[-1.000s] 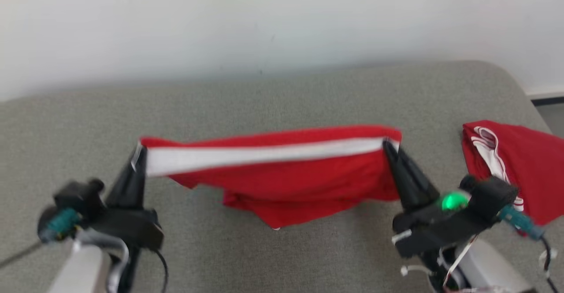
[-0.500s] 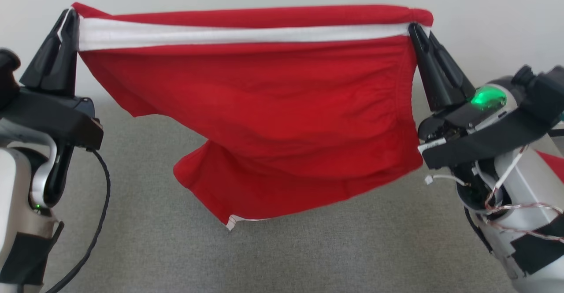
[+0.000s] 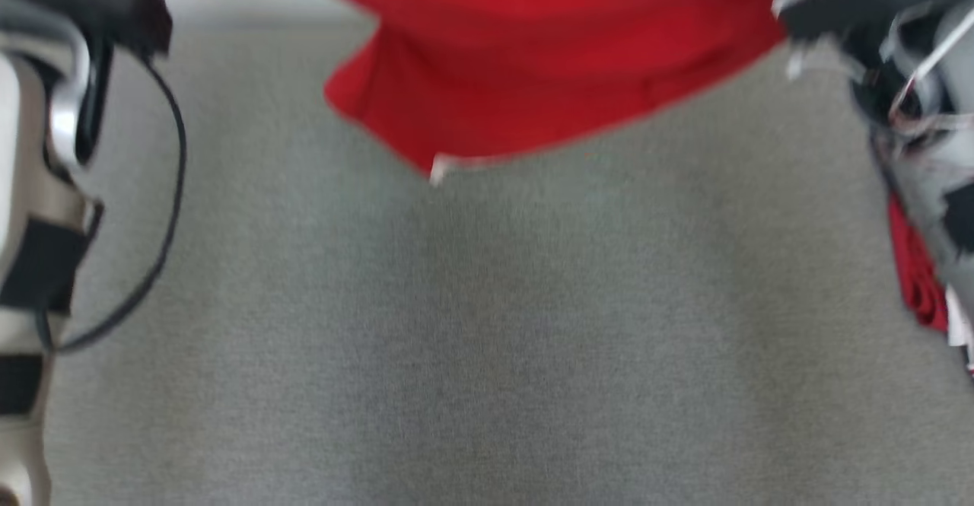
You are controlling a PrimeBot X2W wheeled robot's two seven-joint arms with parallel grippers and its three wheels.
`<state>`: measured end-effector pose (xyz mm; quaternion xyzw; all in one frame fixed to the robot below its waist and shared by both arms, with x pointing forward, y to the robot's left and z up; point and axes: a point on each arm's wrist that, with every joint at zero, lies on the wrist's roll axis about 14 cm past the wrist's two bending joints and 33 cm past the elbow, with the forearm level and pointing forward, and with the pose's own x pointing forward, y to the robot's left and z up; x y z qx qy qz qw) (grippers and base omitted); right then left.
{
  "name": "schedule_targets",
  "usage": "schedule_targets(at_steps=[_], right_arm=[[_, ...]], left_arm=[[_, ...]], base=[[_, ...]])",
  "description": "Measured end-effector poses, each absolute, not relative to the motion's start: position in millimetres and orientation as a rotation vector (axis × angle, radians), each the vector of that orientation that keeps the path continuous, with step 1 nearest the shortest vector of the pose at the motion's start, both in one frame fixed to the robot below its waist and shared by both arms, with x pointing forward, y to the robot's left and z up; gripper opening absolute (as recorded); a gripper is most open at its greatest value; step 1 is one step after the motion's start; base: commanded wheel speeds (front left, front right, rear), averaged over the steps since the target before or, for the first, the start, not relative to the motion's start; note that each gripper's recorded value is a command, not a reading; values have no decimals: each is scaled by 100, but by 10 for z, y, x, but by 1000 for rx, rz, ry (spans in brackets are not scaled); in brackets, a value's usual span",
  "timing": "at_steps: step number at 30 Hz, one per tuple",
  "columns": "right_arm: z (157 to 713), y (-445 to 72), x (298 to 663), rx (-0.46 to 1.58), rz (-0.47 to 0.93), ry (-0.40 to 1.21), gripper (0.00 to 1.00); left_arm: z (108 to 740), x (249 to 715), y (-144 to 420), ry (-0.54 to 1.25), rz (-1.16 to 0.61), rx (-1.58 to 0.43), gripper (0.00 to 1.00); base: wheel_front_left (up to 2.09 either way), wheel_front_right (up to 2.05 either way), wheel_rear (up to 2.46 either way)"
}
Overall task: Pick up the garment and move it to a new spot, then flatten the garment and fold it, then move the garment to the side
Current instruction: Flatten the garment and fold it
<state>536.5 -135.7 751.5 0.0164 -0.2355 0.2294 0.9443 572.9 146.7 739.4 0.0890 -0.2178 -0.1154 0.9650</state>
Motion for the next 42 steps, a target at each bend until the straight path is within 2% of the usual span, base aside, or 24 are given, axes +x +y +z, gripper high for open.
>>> schedule_targets(at_steps=[6,11,13,16,18,24,29,36,42], right_arm=[[7636,-1531,6045,-128,367,-574,0],[7707,-1614,6364,-250,300,-647,0],[7507,-1592,6464,-260,300,-629,0],[6769,-1461,6586,-295,350,-496,0],[6325,-1393,6591,-248,377,-412,0],[5160,-1219,6172,-177,474,-154,0],[4630,-1122,5596,-85,528,8,0],[4313,-1154,4758,25,529,171,0],[4262,-1228,4190,94,494,239,0]], left_arm=[[7542,6260,1416,-567,-204,287,0],[7769,6458,1434,-712,-154,298,0],[7520,6578,1424,-665,-164,295,0],[6820,6735,1507,-509,-164,259,0],[6257,6730,1533,-383,-171,231,0],[4981,6261,1426,-98,-181,79,0],[4356,5693,1515,77,-106,-51,0],[3960,4899,1666,224,-32,-151,0],[3910,4366,1763,267,-4,-183,0]], base=[[0,0,0],[0,0,0],[0,0,0],[0,0,0],[0,0,0],[0,0,0],[0,0,0],[0,0,0],[0,0,0]])
